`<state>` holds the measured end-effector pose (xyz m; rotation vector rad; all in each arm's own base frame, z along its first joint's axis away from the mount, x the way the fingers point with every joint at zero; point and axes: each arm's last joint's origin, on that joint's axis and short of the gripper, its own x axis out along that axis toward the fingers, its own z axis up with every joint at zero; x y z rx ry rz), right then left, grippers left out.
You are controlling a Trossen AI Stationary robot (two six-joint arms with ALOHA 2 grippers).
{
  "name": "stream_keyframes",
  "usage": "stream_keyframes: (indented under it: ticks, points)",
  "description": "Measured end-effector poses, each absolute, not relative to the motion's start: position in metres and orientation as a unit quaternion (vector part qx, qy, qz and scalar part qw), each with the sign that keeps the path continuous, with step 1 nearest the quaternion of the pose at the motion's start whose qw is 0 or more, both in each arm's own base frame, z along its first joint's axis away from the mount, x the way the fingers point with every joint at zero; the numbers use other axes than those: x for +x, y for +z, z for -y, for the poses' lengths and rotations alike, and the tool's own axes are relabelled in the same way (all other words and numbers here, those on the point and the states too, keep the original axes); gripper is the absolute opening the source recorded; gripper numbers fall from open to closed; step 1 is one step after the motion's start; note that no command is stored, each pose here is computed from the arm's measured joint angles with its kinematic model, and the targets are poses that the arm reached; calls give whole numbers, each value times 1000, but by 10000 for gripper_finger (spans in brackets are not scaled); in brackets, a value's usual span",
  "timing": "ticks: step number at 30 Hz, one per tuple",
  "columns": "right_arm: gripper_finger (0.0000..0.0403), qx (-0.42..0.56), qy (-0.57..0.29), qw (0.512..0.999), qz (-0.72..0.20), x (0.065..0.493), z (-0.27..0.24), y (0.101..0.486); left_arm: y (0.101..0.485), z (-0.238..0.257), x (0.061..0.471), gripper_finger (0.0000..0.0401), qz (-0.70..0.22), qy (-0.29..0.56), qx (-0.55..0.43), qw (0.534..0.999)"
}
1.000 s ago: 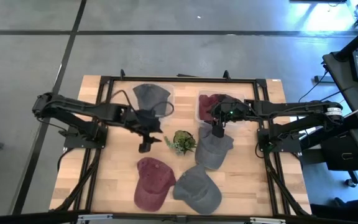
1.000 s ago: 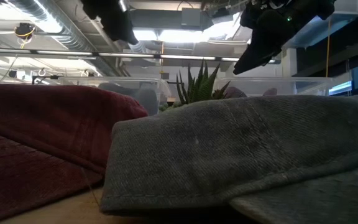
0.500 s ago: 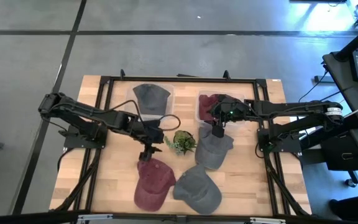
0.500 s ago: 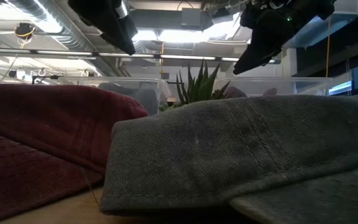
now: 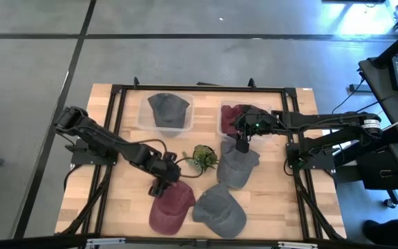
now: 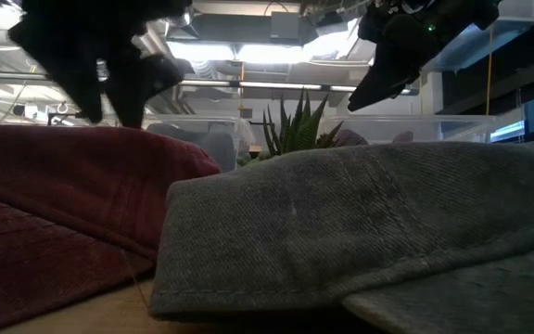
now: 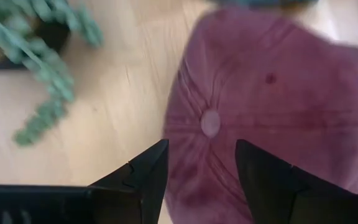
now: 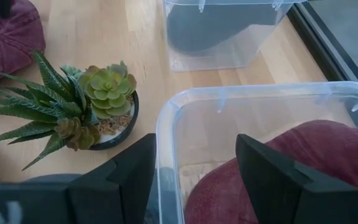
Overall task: Pick & Place hat
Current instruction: Put the red cap into the right transparent bin
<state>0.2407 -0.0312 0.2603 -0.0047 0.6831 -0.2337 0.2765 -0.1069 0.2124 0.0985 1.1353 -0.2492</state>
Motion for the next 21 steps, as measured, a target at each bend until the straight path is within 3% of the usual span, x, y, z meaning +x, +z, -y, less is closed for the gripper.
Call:
stream_keyframes:
  ticks: [14, 17, 21]
  points:
    - [220, 17, -88, 939, -333, 241, 27, 260, 172, 115, 286, 166, -600, -68, 23, 797]
    - [220, 16, -86, 939, -333, 241, 26, 260, 174, 115, 285, 131, -597, -69, 21, 799]
    - [220, 16, -86, 939, -333, 241, 26, 260, 189, 110, 284, 54, -588, -79, 4, 805]
